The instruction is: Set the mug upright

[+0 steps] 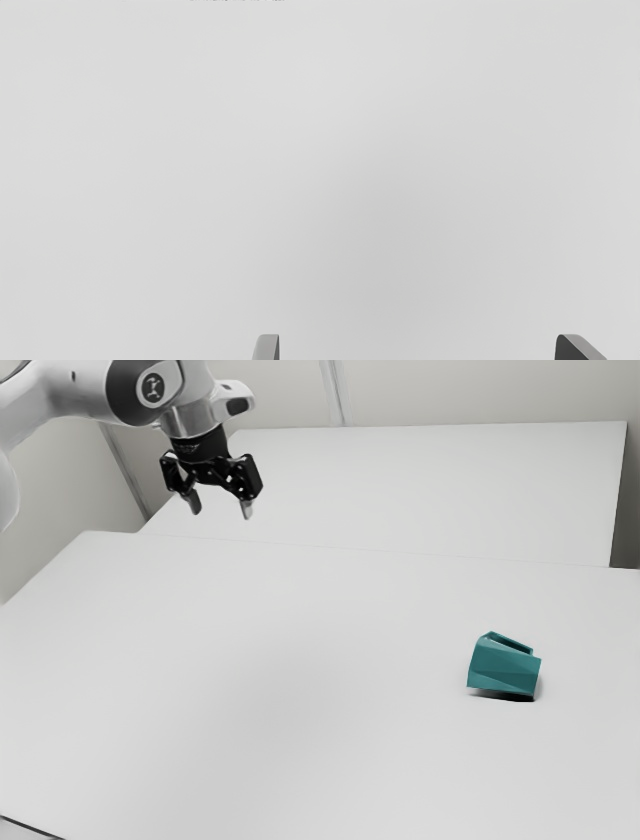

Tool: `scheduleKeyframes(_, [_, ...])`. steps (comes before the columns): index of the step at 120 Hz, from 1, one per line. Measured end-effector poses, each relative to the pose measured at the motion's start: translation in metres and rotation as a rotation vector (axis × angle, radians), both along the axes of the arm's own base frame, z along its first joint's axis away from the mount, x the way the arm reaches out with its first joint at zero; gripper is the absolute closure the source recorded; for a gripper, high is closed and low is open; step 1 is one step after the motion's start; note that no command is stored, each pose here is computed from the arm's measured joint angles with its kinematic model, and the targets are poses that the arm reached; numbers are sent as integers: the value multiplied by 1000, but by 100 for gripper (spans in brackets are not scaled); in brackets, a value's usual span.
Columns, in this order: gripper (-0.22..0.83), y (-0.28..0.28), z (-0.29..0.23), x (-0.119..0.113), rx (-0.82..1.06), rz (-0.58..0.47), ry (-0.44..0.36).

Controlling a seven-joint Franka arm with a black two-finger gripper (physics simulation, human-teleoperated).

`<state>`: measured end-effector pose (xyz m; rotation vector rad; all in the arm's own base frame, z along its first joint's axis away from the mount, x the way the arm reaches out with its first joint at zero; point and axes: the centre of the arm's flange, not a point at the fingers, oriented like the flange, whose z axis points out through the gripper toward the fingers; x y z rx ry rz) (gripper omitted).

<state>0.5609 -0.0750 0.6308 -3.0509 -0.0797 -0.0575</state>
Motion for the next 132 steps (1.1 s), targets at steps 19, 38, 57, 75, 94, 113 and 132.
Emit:
scheduleKeyframes(19, [0,-4,3,-2,-3,-2,-3])
scheduleKeyframes(38, [0,-6,-5,-3,-63,8,21])
scheduleKeyframes(57, [0,-9,-28,6,-185,34,45])
scheduleKeyframes(75, [0,-36,-63,25,-319,36,78])
scheduleKeyframes(94, [0,-71,-110,44,-479,59,142])
scheduleKeyframes(113, [0,-110,-158,58,-602,93,175])
scheduleKeyframes(132, [0,-145,-216,65,-699,144,211])
